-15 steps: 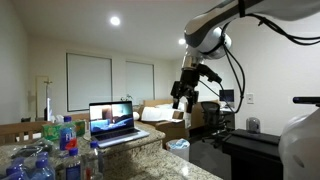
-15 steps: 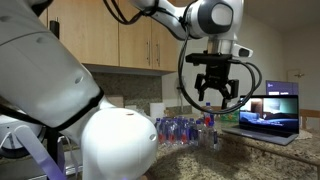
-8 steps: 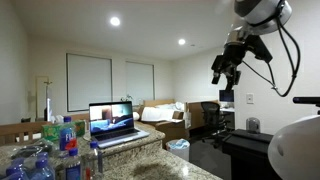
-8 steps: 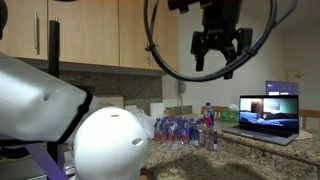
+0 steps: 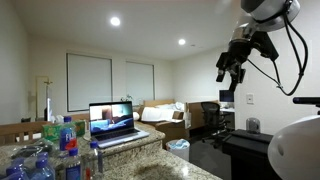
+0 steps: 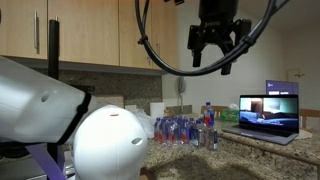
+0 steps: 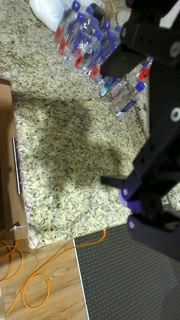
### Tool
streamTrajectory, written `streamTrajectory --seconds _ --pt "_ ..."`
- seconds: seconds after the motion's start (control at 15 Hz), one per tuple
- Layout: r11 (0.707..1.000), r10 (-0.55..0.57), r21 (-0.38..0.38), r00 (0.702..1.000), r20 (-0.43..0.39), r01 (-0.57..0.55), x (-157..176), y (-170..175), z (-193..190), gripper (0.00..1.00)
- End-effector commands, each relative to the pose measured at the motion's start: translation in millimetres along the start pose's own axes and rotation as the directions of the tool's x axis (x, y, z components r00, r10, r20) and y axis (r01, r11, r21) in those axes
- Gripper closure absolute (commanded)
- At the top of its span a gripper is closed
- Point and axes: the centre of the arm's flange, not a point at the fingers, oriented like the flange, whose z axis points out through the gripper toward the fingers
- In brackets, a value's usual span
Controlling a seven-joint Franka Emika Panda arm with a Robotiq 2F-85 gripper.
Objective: Move one water bottle on the left to the right.
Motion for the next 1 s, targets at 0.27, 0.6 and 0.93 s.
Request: streamTrajectory --seconds 0.27,0.6,0.93 --pt "1.0 -0.001 0.0 1.0 0.001 0.001 0.3 -0.1 0.2 0.0" --pt "1.0 -0.001 0.0 1.0 0.001 0.001 0.3 -0.1 0.3 0.0" --pt "1.0 -0.023 0.016 1.0 0.004 0.023 7.0 -13.3 -14.1 0.0"
